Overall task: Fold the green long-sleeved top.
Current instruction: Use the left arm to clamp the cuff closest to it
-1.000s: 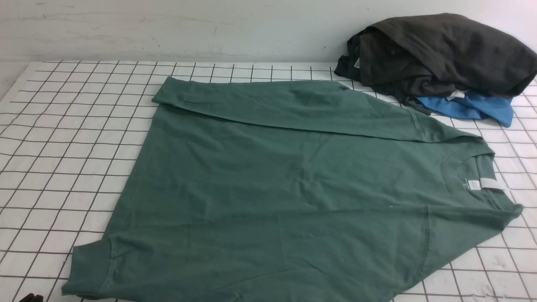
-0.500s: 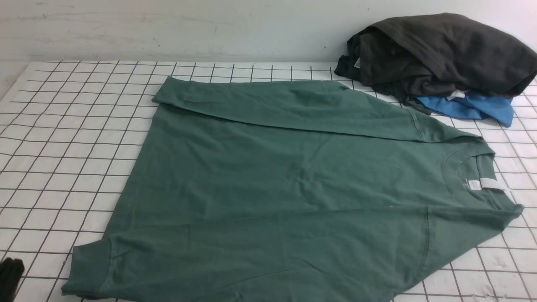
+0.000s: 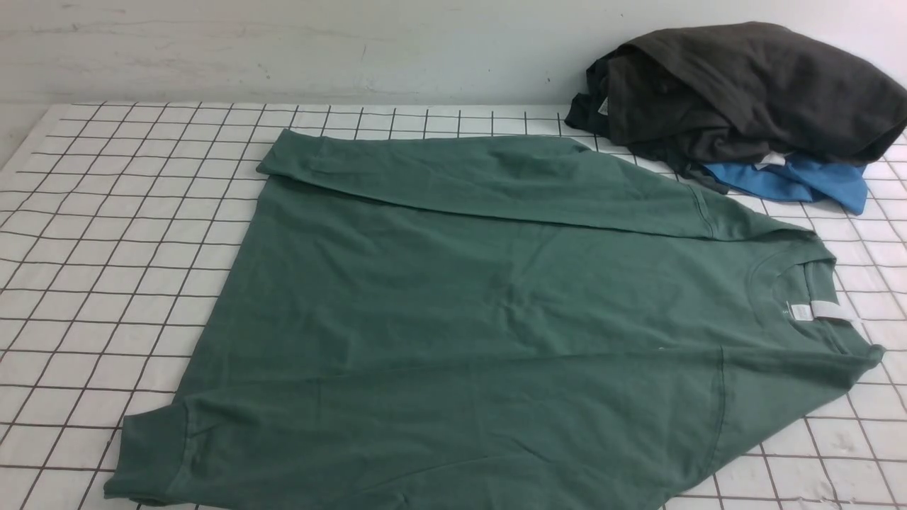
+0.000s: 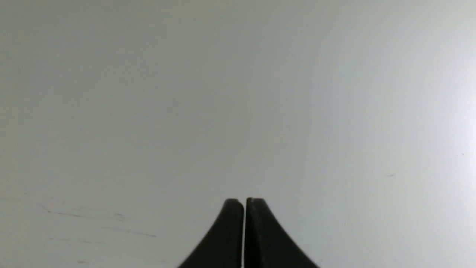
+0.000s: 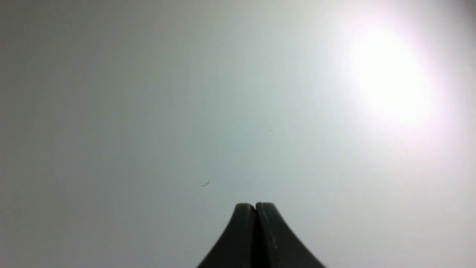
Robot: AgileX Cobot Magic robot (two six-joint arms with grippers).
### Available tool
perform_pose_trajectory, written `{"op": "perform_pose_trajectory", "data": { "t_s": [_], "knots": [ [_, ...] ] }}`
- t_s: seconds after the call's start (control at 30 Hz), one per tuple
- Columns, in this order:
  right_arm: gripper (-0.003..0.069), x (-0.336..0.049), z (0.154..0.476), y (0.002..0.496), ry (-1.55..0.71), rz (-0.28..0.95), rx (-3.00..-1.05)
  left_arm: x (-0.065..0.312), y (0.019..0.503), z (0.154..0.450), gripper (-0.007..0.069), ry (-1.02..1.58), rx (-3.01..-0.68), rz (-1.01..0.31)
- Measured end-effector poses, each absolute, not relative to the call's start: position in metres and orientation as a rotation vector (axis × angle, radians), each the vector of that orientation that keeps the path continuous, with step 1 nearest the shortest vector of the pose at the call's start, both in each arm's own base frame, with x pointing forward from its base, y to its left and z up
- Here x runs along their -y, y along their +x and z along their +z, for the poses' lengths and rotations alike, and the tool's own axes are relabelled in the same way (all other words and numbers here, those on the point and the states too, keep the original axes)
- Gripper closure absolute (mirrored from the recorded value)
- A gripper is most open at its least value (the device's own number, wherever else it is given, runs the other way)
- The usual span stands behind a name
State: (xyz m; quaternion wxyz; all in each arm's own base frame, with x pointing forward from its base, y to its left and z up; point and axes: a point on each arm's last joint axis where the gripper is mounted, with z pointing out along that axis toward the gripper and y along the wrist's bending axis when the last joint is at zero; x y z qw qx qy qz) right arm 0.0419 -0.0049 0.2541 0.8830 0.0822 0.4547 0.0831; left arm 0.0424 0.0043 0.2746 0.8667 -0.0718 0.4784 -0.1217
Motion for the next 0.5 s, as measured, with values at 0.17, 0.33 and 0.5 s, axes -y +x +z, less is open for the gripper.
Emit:
{"op": "perform_pose_trajectory", "data": {
  "t_s": [0.17, 0.33, 0.5],
  "knots": [
    [0.0672, -0.001, 0.295, 0.063, 0.026, 0.049, -1.153, 0.002, 0.068, 0.349, 0.0632, -0.074, -1.155, -0.194],
    [0.0672, 0.004, 0.319, 0.096, -0.007, -0.072, -1.48, 0.016, 0.13, 0.361, 0.0632, 0.028, -1.592, -0.171],
    [0.0672, 0.011, 0.304, 0.14, 0.059, -0.113, -2.043, 0.031, 0.194, 0.311, 0.0632, 0.118, -2.263, -0.221]
  ]
}}
